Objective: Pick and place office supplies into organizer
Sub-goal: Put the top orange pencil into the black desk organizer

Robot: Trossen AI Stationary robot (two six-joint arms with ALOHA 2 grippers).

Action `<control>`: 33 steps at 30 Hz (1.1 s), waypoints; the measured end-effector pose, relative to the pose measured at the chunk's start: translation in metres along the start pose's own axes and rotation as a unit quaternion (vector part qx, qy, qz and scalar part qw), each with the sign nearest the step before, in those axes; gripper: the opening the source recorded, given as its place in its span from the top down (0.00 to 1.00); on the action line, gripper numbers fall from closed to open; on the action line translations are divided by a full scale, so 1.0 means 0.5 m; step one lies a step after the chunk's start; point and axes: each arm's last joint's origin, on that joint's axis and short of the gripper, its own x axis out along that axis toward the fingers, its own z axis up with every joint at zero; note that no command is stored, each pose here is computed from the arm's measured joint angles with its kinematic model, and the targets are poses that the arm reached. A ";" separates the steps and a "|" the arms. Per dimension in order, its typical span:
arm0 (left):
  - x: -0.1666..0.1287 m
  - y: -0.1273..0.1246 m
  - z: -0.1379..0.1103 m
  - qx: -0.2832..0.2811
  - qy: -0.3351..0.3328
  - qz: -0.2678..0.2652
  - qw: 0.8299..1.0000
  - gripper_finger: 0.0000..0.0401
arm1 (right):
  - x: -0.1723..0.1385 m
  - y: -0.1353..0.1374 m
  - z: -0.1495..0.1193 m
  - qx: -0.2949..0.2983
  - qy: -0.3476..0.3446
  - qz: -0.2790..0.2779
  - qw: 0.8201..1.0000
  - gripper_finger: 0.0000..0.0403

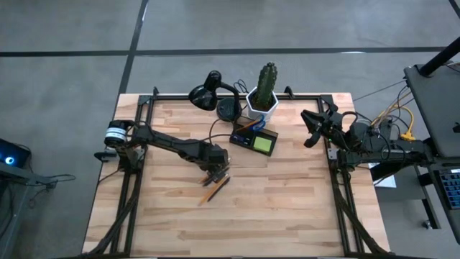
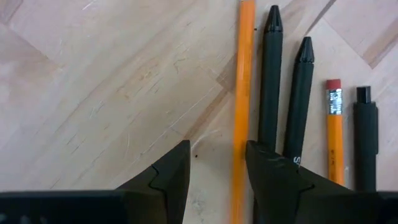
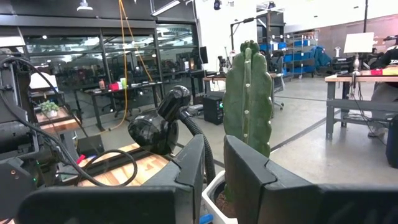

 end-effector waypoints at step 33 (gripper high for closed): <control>0.008 0.008 -0.010 0.077 0.015 0.000 0.997 0.66 | 0.000 0.000 0.000 0.002 0.000 0.000 1.000 0.87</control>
